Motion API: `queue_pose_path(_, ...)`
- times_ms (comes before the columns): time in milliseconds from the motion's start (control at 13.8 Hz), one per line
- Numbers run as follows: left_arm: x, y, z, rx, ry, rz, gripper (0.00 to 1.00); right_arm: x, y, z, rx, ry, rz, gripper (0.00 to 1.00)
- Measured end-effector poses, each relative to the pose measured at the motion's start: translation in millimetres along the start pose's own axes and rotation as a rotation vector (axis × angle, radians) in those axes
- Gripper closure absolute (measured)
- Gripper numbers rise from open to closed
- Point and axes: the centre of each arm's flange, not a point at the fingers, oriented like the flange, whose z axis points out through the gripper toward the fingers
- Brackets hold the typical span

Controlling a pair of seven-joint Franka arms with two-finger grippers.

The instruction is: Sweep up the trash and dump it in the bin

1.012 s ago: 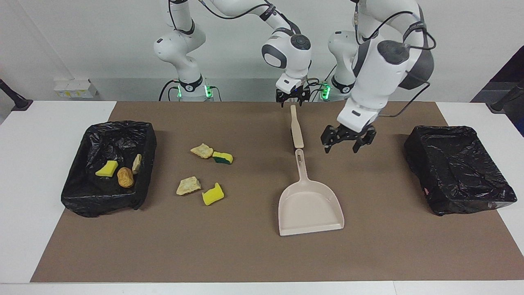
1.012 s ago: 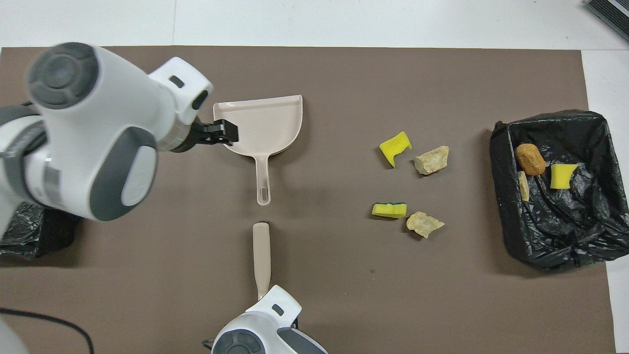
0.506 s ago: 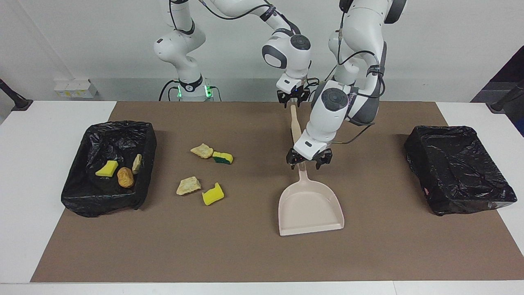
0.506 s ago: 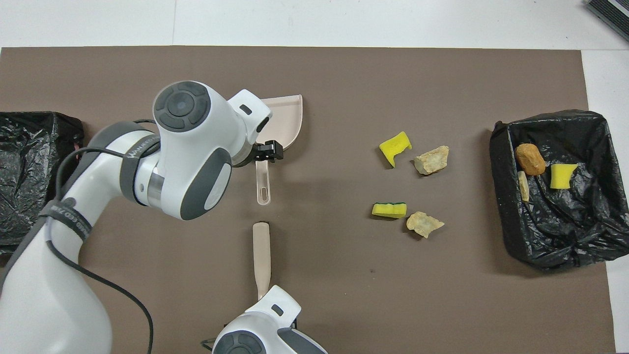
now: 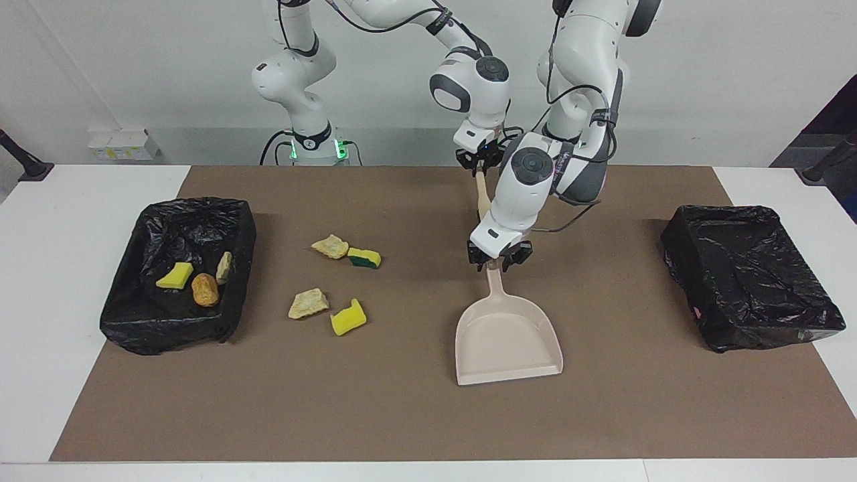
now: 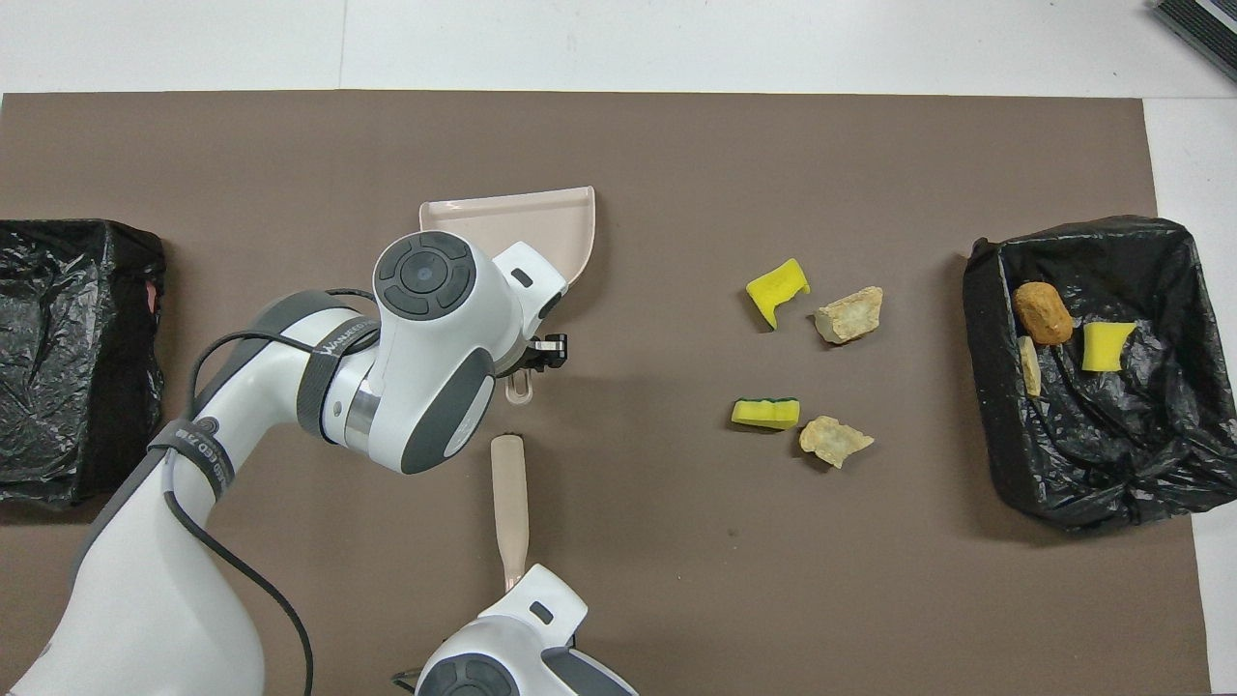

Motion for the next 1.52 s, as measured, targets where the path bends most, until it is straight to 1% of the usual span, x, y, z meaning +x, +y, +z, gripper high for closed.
queue_pose_path(72,-1.0,-1.5,0.0,0.0,-0.014,-0.007,0.62,2.0,3.2,-5.1,-0.003,0.0,0.022,0.74)
queue_pose_path(145,-1.6,-4.0,-0.8,0.002,-0.028,-0.013,0.68,4.3,9.8,-13.0,-0.017,-0.005,0.055,0.74)
queue_pose_path(217,-0.8,-7.9,-3.3,0.006,-0.035,-0.019,0.68,7.4,19.5,-24.2,-0.029,-0.008,0.084,0.74)
queue_pose_path(362,7.4,-25.4,-14.5,0.01,-0.025,-0.016,0.68,11.5,51.7,-51.1,-0.036,0.012,0.131,0.74)
queue_pose_path(578,23.9,-62.2,-44.6,0.036,0.013,0.086,0.68,0.3,119.4,-73.8,-0.051,0.058,0.212,0.74)
queue_pose_path(651,27.0,-82.4,-61.2,0.042,0.013,0.161,0.68,-2.7,143.2,-76.3,-0.058,0.07,0.242,0.74)
queue_pose_path(795,24.3,-138.5,-103.1,0.05,-0.017,0.341,0.68,2.0,186.2,-77.4,-0.081,0.07,0.312,0.74)
queue_pose_path(940,8.2,-191.5,-144.4,0.048,-0.058,0.478,0.68,17.2,221.0,-81.3,-0.101,0.052,0.385,0.74)
queue_pose_path(1085,-7.4,-222.5,-164.7,0.036,-0.098,0.615,0.68,32.6,256.7,-85.3,-0.119,0.024,0.444,0.74)
queue_pose_path(1229,-19.2,-229.3,-160.3,0.021,-0.136,0.742,0.68,41.2,295.6,-81.4,-0.131,-0.002,0.487,0.74)
queue_pose_path(1374,-32.7,-224.5,-144.3,0.003,-0.176,0.89,0.68,42.9,329.2,-71.4,-0.141,-0.028,0.519,0.74)
queue_pose_path(1519,-46.3,-214.6,-133.7,-0.007,-0.199,1.002,0.68,47.8,357.1,-66.8,-0.14,-0.046,0.534,0.74)
